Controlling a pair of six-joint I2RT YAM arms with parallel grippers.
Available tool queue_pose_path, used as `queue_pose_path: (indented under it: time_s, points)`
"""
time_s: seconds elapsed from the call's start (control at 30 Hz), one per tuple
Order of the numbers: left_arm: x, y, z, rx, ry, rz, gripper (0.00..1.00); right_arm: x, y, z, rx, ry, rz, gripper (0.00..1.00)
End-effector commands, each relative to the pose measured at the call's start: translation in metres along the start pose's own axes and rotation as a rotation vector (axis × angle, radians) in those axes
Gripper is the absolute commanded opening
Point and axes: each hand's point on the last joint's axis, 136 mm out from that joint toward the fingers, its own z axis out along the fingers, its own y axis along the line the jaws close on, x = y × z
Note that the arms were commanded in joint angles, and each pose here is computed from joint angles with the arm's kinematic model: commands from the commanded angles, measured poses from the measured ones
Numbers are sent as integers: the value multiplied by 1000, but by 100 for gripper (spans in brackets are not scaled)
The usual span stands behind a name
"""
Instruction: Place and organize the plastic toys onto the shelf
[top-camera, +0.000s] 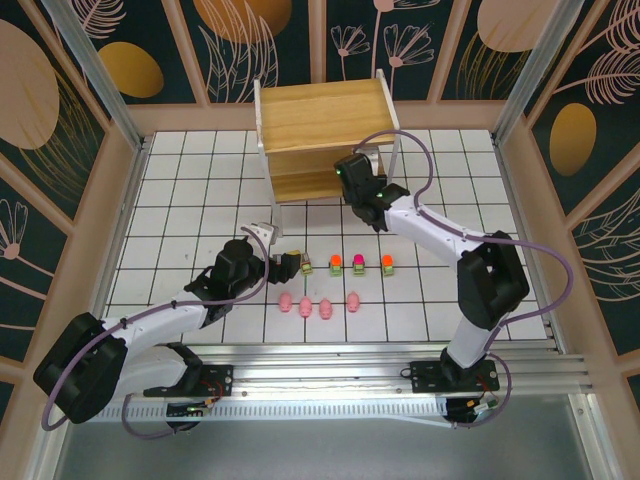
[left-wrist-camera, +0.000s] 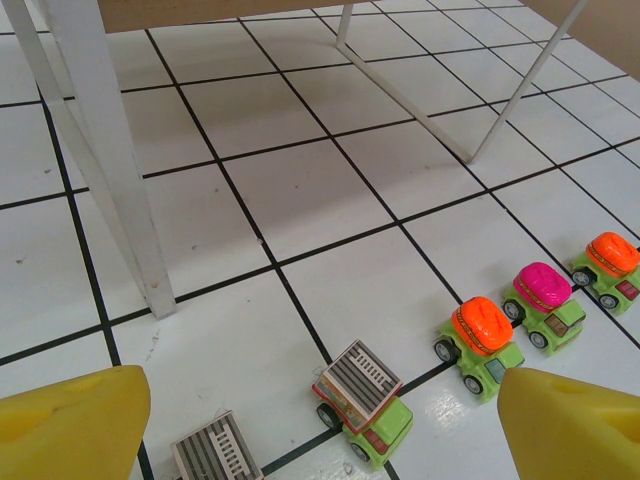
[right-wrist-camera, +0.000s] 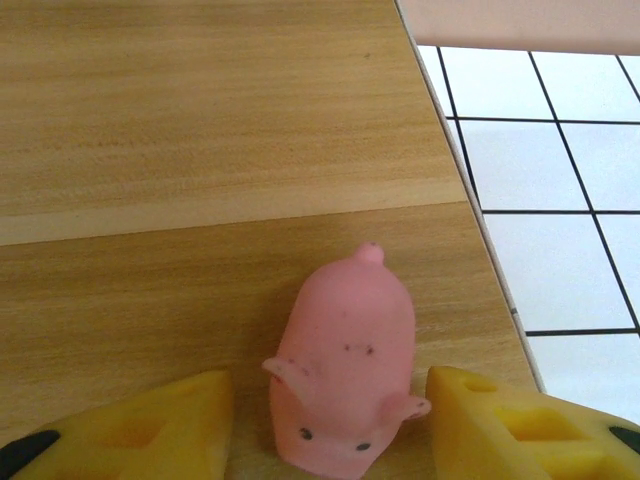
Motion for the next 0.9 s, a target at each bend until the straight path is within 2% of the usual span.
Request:
queue_pose_path:
  time_s: [0.0, 0.47, 0.87]
  points:
    - [-16, -8, 2, 22, -36, 17, 90, -25, -2, -29, 3, -60, 47, 55]
    - [-17, -5, 1, 5, -40, 18, 90, -4, -10, -73, -16, -47, 96, 56]
    - [-19, -4, -1, 3, -52, 15, 90, 71, -2, -114, -102, 64, 107, 45]
